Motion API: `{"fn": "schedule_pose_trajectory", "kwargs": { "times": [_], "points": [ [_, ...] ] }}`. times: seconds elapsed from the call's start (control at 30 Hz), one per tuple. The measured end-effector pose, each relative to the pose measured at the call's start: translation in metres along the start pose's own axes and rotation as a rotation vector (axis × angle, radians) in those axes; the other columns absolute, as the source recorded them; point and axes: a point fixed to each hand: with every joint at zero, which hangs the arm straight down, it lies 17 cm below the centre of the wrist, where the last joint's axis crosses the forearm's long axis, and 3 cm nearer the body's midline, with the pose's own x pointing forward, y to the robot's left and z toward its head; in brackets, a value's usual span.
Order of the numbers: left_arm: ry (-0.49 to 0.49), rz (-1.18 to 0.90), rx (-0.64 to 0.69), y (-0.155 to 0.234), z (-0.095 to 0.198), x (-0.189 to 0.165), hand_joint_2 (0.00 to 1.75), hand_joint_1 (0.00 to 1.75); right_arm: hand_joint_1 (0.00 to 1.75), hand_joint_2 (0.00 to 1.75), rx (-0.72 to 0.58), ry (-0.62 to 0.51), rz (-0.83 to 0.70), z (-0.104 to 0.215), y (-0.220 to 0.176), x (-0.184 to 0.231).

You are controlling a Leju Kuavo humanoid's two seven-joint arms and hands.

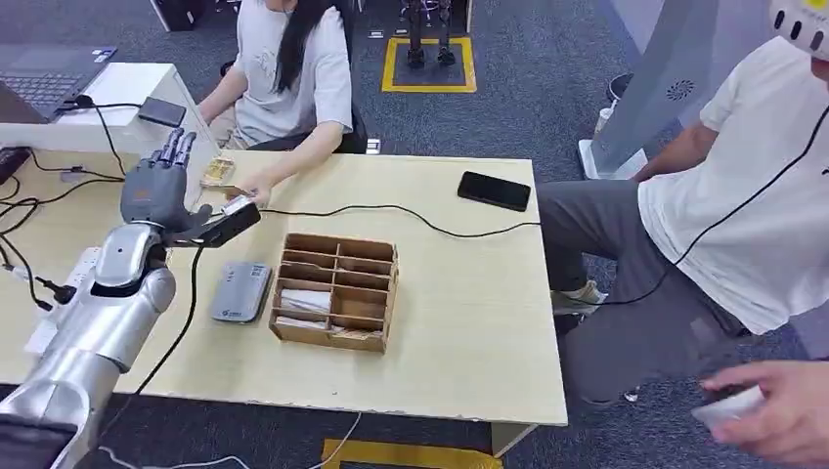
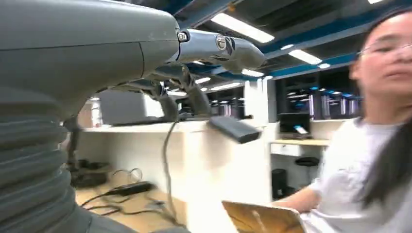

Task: Pass the card to the sensor for recognition and then transmit it.

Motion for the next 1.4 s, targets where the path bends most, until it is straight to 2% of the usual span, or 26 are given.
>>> {"fn": "schedule_pose_trajectory", "kwargs": {
  "times": [0.13,0.2,0.3,0.43,0.53,0.73,0.83,0.9,1.0,1.13,1.2,1.33,1.4],
  "points": [
    [0.018,-0.005,0.001,0.000,0.003,-0.010,1.75,0.00,0.00,1.75,-0.008,0.000,0.000,-0.001,-0.004,0.000],
    [0.048,-0.007,0.013,0.001,0.008,-0.025,1.75,0.00,0.00,1.75,-0.010,0.000,0.010,-0.001,-0.005,-0.001],
    [0.125,-0.012,0.044,0.004,0.026,-0.070,1.75,0.00,0.00,1.75,-0.012,0.002,0.008,-0.001,-0.005,-0.004],
    [0.274,0.007,0.115,0.020,0.067,-0.161,1.75,0.00,0.00,1.75,-0.017,0.020,0.001,-0.001,-0.006,-0.011],
    [0.407,0.076,0.174,0.030,0.125,-0.237,1.75,0.00,0.00,1.75,-0.030,0.032,-0.011,-0.002,-0.009,-0.015],
    [0.667,0.098,0.200,0.037,0.248,-0.342,1.75,0.00,0.00,1.75,-0.035,0.045,-0.011,-0.002,-0.010,-0.020],
    [0.848,0.138,0.210,0.034,0.320,-0.392,1.75,0.00,0.00,1.75,-0.035,0.045,-0.013,-0.002,-0.010,-0.020],
    [0.994,0.181,0.216,0.019,0.372,-0.412,1.75,0.00,0.00,1.75,-0.036,0.042,-0.005,-0.002,-0.010,-0.020],
    [1.233,0.274,0.218,-0.028,0.452,-0.411,1.75,0.00,0.00,1.75,-0.033,0.039,-0.006,-0.002,-0.010,-0.018],
    [1.408,0.402,0.178,-0.092,0.518,-0.372,1.75,0.00,0.00,1.75,-0.034,0.031,0.003,-0.002,-0.010,-0.012],
    [1.491,0.428,0.142,-0.116,0.543,-0.353,1.75,0.00,0.00,1.75,-0.033,0.028,0.004,-0.002,-0.010,-0.010],
    [1.565,0.455,0.078,-0.148,0.568,-0.318,1.75,0.00,0.00,1.75,-0.032,0.027,0.003,-0.002,-0.010,-0.009],
    [1.608,0.451,-0.003,-0.168,0.580,-0.297,1.75,0.00,0.00,1.75,-0.034,0.029,0.001,-0.002,-0.010,-0.008]
  ]
}}
